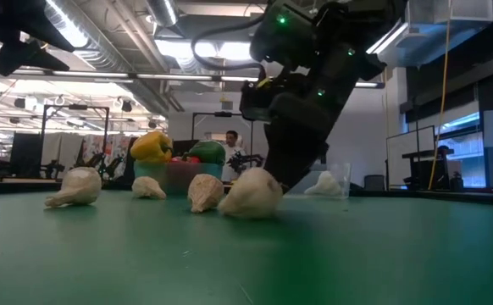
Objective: Sort produce into baskets
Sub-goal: Put the garlic into the transparent bin
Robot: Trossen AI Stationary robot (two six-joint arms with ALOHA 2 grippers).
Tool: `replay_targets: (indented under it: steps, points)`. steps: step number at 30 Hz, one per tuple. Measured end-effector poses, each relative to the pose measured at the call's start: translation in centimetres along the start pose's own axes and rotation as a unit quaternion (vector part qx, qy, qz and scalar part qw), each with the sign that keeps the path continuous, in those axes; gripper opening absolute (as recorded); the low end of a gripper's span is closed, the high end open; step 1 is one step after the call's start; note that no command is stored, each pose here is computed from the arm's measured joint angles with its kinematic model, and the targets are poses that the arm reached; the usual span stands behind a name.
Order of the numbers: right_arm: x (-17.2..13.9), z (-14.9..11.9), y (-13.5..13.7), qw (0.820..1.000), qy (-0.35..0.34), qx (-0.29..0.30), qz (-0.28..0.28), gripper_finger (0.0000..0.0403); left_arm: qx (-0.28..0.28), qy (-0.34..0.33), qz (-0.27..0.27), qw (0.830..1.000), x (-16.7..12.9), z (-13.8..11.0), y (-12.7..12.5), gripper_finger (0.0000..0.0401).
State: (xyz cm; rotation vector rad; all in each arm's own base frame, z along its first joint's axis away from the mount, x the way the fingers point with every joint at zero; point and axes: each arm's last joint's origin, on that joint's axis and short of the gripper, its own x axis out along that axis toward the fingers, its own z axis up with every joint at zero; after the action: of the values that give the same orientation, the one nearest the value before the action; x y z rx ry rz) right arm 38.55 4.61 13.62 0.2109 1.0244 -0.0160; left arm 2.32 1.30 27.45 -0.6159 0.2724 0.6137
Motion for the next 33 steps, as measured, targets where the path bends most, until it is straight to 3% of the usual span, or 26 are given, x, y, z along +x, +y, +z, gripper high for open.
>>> replay_targets:
  steps: [10,26,29,33]
  points:
    - [0.4,0.2,-0.2,0.999,-0.024,-0.001,-0.033,0.0310,-0.004,-0.005,0.003,1.000,0.0,0.0,0.0,0.0208]
    - [0.5,0.5,-0.4,0.999,-0.025,0.015,-0.028,0.0102,-0.009,-0.012,0.007,1.000,0.0,0.1,0.0,0.0208]
    - [-0.2,1.3,-0.6,1.000,-0.021,0.011,-0.020,0.0084,-0.009,-0.012,0.007,1.000,0.0,0.1,0.0,0.0208]
    - [-2.1,3.2,-1.6,1.000,-0.024,0.003,-0.017,0.0089,-0.009,-0.012,0.007,1.000,0.0,0.1,0.0,0.0208]
